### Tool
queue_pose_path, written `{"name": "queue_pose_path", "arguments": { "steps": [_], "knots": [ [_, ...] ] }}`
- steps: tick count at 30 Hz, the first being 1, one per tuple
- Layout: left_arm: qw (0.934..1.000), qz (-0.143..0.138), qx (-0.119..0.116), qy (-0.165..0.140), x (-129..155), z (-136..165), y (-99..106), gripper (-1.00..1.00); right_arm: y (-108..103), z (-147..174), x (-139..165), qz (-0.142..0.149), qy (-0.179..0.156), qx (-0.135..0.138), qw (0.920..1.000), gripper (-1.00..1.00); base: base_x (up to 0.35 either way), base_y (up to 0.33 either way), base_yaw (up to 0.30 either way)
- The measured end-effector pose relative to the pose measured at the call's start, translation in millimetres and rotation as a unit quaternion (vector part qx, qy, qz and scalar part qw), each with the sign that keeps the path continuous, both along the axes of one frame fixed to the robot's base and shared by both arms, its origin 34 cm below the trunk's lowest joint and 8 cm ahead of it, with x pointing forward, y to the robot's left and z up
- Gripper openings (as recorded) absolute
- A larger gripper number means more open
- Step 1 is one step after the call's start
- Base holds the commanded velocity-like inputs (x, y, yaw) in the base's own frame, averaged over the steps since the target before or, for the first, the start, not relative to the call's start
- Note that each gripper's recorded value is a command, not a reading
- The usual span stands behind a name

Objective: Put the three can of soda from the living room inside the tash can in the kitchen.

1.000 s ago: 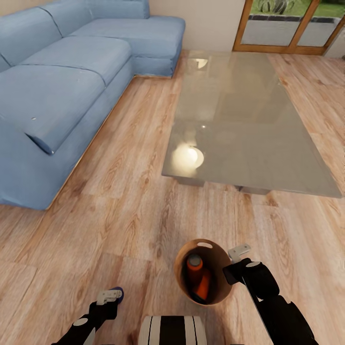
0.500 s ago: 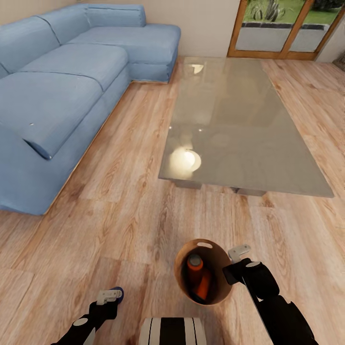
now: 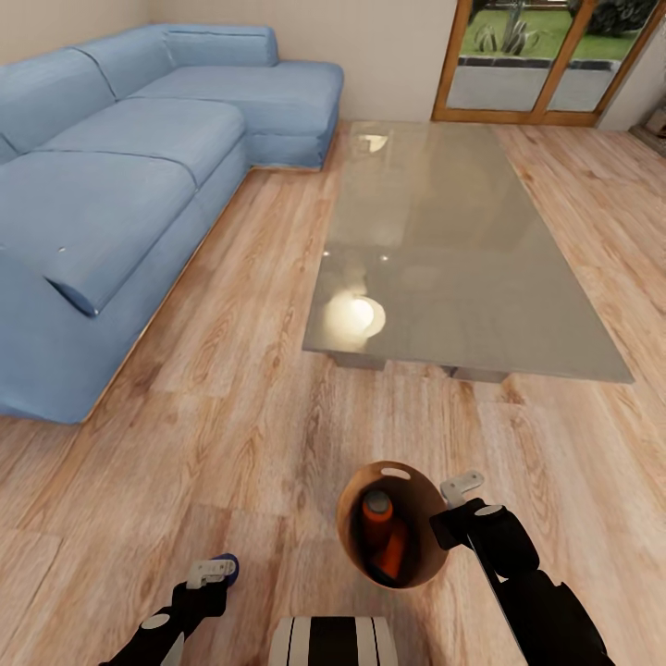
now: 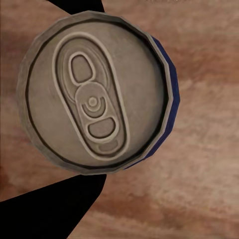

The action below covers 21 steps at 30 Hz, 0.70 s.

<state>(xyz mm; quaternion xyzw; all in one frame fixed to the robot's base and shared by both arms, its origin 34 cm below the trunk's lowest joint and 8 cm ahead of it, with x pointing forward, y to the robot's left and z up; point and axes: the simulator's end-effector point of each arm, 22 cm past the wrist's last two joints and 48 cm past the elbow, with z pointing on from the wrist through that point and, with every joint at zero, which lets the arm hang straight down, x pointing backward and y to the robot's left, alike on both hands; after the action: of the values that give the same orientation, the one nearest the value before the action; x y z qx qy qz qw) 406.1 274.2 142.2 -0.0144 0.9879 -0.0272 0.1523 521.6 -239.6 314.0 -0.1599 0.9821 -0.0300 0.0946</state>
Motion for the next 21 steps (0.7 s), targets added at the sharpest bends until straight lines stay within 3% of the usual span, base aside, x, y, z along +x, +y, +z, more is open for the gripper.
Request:
{"name": "queue_pose_path", "arguments": {
  "steps": [21],
  "knots": [
    [1.0000,0.002,-0.001,-0.010,14,23,1,-1.00,0,28,12,0.000,-0.017,0.000,0.9999,-1.00,0.000,0.000,0.000]
  ]
}}
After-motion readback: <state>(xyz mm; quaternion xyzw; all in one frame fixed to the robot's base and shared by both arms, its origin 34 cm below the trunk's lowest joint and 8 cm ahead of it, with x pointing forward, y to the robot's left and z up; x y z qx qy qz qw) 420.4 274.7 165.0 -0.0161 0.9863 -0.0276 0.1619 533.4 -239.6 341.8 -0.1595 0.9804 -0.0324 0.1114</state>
